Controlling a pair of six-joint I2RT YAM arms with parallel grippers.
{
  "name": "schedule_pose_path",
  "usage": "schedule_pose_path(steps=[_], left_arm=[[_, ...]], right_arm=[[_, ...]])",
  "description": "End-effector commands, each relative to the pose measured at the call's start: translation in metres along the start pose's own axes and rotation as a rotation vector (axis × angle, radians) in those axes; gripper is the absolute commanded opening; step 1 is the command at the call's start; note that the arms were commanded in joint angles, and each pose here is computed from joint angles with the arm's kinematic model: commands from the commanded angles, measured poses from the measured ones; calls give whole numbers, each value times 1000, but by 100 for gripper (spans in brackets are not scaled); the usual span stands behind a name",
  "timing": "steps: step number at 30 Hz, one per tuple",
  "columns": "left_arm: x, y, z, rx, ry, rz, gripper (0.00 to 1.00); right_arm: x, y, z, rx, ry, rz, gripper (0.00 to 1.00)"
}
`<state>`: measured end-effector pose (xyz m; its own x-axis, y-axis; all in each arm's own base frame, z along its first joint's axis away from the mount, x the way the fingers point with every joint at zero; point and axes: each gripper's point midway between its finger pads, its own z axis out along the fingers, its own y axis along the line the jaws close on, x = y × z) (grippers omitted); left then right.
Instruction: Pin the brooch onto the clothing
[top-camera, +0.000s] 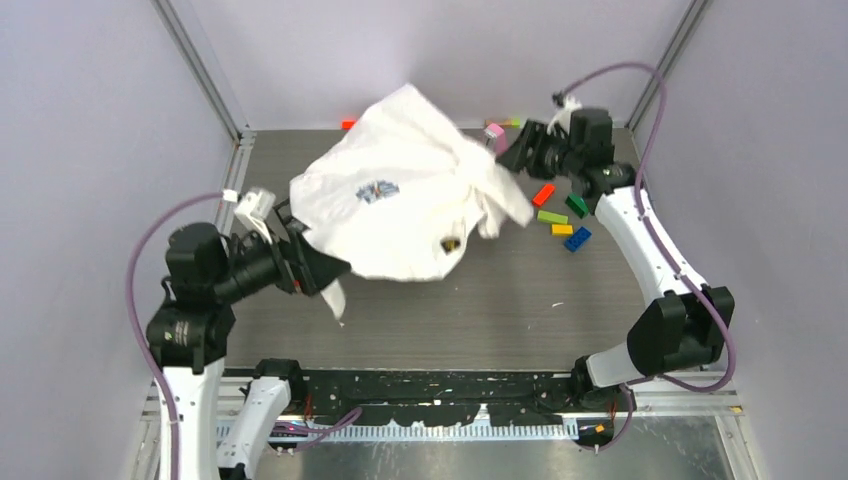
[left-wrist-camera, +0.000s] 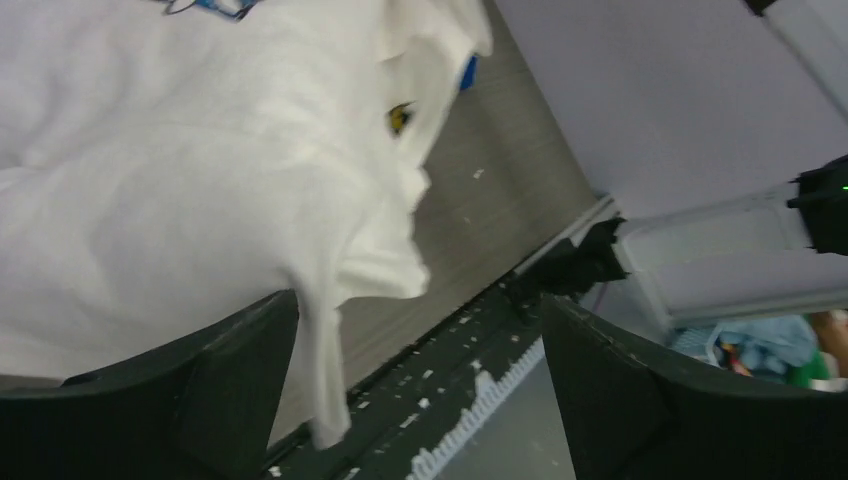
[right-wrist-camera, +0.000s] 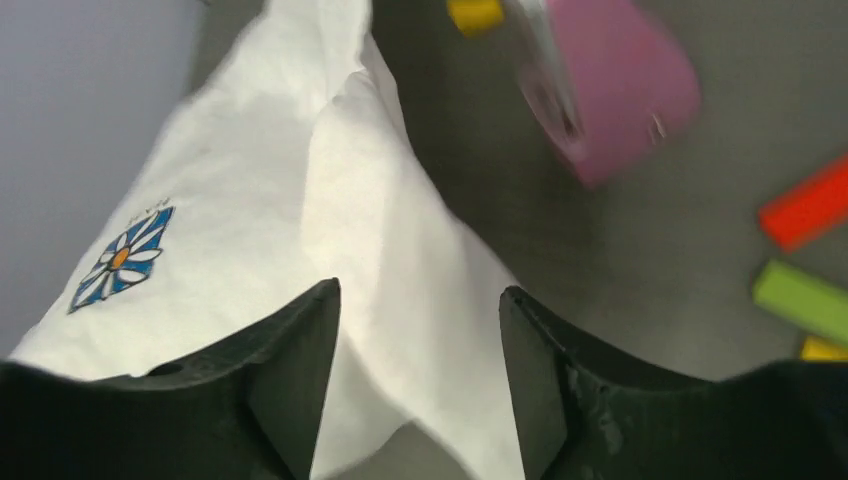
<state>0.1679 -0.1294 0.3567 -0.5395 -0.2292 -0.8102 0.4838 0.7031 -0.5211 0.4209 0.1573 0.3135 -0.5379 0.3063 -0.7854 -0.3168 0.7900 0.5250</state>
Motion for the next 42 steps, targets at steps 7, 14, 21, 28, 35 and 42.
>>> schedule_pose_path(steps=[7,14,21,28,35,42], left_arm=[[63,-15,3,197,143,-137,100],[70,41,35,1,174,-201,100],[83,63,72,-68,203,-209,100],[137,46,128,-76,300,-92,99],[187,16,176,-34,353,30,94],[219,-21,219,-22,385,170,89]], right_arm=[[62,-90,-65,462,58,-38,92],[105,-101,-69,497,128,76,90],[164,-130,-55,542,220,177,80],[181,-145,-36,555,225,223,80],[187,-165,-10,588,247,231,74],[196,-182,12,617,277,245,69]])
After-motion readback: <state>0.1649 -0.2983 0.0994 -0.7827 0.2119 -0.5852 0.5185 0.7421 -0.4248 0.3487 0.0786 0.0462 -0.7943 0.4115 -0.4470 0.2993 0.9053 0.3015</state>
